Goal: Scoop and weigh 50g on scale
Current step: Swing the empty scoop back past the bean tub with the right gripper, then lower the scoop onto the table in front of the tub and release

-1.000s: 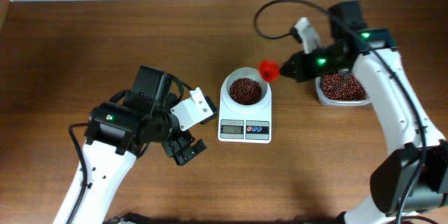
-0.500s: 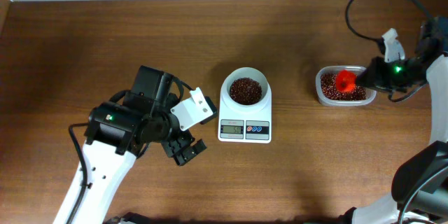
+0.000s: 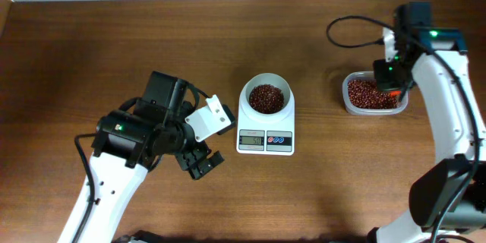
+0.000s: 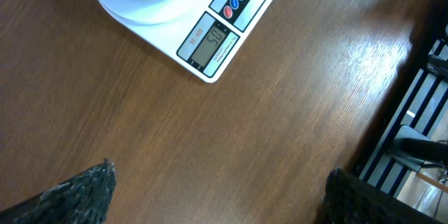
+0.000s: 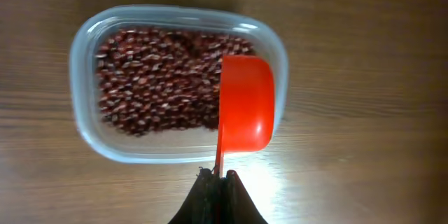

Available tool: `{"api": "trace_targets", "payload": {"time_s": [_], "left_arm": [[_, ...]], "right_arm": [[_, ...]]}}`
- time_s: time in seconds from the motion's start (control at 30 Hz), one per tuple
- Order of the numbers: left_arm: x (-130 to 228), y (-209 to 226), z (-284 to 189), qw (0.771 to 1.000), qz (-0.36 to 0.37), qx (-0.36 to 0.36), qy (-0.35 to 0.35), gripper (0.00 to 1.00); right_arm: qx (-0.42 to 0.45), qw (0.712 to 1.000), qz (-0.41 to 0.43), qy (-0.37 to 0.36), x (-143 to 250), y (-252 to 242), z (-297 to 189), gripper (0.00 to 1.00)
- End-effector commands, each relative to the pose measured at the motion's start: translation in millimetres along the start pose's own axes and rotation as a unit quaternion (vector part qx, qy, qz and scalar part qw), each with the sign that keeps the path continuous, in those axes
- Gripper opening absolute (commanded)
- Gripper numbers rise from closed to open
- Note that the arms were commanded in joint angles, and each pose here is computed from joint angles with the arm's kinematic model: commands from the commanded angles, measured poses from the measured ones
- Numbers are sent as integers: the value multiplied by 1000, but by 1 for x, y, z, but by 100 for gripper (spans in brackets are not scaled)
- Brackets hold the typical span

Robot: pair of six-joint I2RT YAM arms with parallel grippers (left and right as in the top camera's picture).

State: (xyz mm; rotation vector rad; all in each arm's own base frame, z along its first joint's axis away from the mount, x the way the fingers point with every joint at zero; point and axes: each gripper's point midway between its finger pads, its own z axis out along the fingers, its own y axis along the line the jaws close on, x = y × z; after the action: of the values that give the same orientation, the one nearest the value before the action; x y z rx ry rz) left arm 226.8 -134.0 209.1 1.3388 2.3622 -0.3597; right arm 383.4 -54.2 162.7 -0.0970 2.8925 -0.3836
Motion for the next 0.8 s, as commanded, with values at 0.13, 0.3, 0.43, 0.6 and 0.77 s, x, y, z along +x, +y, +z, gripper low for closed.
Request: {"api": "trace_targets", "payload": {"time_s": [0.13,0.3,0.43,0.6,0.77], "left_arm": [[2,1,1,1000,4,1,3,99],[2,1,1,1000,4,1,3,99],[2,1,1,1000,4,1,3,99],[2,1,1,1000,4,1,3,99],[2,1,1,1000,4,1,3,99]], "right_arm": [[48,993,82,-74,-30,-14,-64,4],[-82,985,103,-113,-19,-4,-133,4],[-150,976,142,-67,27,-10,-149,4],[-252,950,181,-26,61,-1,-155,4],[-326,925,192,38,89,37,-117,4]]}}
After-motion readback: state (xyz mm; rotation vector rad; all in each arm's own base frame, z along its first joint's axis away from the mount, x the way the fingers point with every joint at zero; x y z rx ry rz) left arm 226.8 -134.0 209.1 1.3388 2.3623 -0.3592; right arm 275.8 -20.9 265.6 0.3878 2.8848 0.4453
